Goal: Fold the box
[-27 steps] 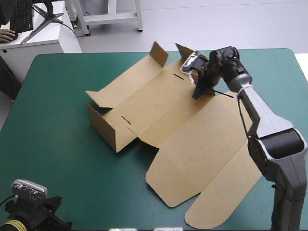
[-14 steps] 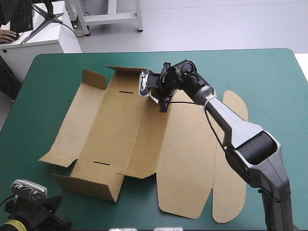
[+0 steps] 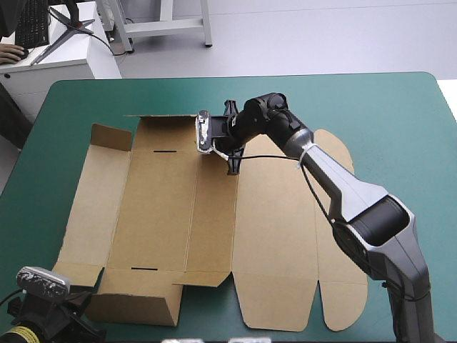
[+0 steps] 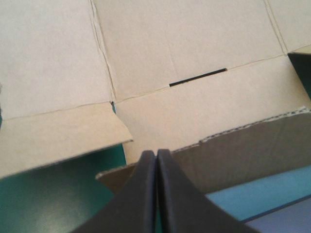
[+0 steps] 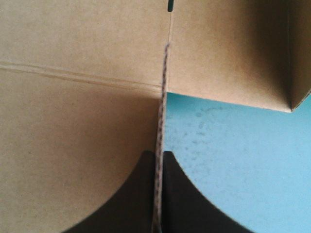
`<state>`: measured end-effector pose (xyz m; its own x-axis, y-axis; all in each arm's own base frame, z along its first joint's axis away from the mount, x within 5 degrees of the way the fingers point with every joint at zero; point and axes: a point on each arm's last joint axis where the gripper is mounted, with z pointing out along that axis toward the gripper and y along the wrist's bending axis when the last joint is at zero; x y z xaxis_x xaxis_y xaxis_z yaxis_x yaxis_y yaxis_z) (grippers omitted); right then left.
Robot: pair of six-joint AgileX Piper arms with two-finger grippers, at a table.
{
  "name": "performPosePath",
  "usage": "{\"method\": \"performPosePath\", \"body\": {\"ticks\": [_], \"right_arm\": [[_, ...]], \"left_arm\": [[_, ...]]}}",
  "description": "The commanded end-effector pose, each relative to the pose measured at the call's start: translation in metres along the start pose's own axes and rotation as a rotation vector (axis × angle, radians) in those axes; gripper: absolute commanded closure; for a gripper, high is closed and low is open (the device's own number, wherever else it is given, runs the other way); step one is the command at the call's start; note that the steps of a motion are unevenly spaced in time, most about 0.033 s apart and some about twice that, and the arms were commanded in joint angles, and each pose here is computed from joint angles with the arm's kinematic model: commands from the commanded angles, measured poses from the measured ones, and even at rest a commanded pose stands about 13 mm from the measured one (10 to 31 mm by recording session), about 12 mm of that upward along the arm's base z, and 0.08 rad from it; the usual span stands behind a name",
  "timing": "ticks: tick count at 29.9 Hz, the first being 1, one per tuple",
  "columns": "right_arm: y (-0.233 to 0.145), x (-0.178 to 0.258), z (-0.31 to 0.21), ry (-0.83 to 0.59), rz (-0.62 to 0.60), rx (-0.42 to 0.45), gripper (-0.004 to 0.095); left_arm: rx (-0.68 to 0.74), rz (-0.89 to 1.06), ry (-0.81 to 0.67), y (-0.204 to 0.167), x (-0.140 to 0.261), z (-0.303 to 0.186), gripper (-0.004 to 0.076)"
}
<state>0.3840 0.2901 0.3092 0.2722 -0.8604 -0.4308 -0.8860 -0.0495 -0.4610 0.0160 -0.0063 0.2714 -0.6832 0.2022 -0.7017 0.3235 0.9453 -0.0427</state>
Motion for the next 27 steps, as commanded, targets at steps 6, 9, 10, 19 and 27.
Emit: {"method": "performPosePath", "body": {"ticks": [6,9,10,19,27], "right_arm": [[-0.008,-0.022,-0.035,-0.095,-0.03,0.089,0.092],[-0.008,-0.023,-0.035,-0.096,-0.035,0.101,0.0869],[-0.009,-0.024,-0.035,-0.097,-0.039,0.11,0.0821],[-0.009,-0.018,-0.043,-0.035,-0.027,0.11,0.0495],[-0.031,0.01,-0.121,0.04,0.111,0.287,0.0609]], "left_arm": [[0.007,-0.007,-0.06,-0.001,-0.01,-0.004,0.0734],[0.007,-0.007,-0.06,-0.001,-0.01,-0.004,0.0734],[0.007,-0.007,-0.06,-0.001,-0.01,-0.004,0.0734],[0.007,-0.012,-0.06,-0.001,-0.01,-0.004,0.0734],[0.007,-0.011,-0.06,-0.001,-0.01,-0.004,0.0734]]}}
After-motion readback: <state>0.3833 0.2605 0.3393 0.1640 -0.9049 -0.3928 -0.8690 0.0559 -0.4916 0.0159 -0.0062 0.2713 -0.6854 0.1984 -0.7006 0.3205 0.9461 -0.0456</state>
